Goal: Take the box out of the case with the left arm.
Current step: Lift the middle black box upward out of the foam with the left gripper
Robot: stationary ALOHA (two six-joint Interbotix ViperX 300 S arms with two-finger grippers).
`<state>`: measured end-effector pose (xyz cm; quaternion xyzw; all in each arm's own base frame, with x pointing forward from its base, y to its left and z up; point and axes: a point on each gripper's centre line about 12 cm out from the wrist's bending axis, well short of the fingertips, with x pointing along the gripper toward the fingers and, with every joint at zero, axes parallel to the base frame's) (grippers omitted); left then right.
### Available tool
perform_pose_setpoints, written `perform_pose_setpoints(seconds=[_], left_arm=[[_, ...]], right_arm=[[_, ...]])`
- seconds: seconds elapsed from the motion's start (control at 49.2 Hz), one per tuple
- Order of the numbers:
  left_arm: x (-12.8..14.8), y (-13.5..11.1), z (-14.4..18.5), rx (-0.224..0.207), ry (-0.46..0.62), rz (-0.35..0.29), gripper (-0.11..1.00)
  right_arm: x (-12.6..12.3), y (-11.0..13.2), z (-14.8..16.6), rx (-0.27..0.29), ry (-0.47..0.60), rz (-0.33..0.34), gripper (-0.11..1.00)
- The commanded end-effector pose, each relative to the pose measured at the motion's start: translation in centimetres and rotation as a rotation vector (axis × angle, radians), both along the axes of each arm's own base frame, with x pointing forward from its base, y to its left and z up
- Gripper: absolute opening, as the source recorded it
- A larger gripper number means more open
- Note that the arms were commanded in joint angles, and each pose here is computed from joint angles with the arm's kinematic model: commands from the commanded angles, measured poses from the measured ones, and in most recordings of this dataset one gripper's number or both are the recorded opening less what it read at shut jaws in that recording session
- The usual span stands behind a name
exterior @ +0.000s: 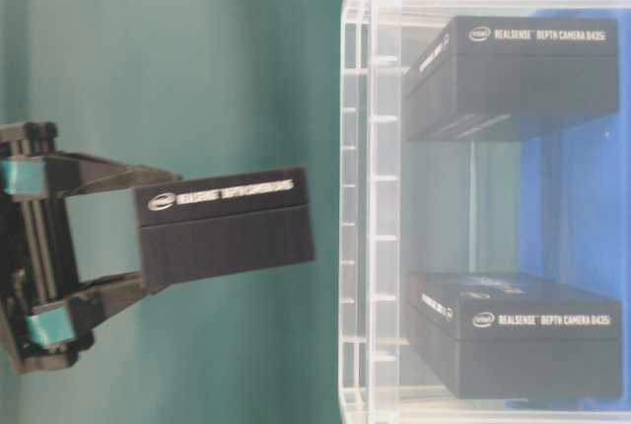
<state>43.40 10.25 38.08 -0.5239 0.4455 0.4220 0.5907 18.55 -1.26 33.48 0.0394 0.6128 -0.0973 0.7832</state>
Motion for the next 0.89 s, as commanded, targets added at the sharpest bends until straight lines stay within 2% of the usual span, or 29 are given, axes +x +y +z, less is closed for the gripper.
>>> perform_pose_setpoints(seconds=[0.0, 0.873], left_arm=[[-1.06, -0.14, 2.84, 0.014, -0.064, 0.002, 0.61], [-1.1, 0.26, 2.78, 0.015, -0.064, 0.011, 0.61]], right_arm=[[0.12, -0.05, 0.31, -0.005, -0.018, 0.002, 0.0], [0.14, -0.04, 0.31, -0.003, -0.02, 0.001, 0.0]])
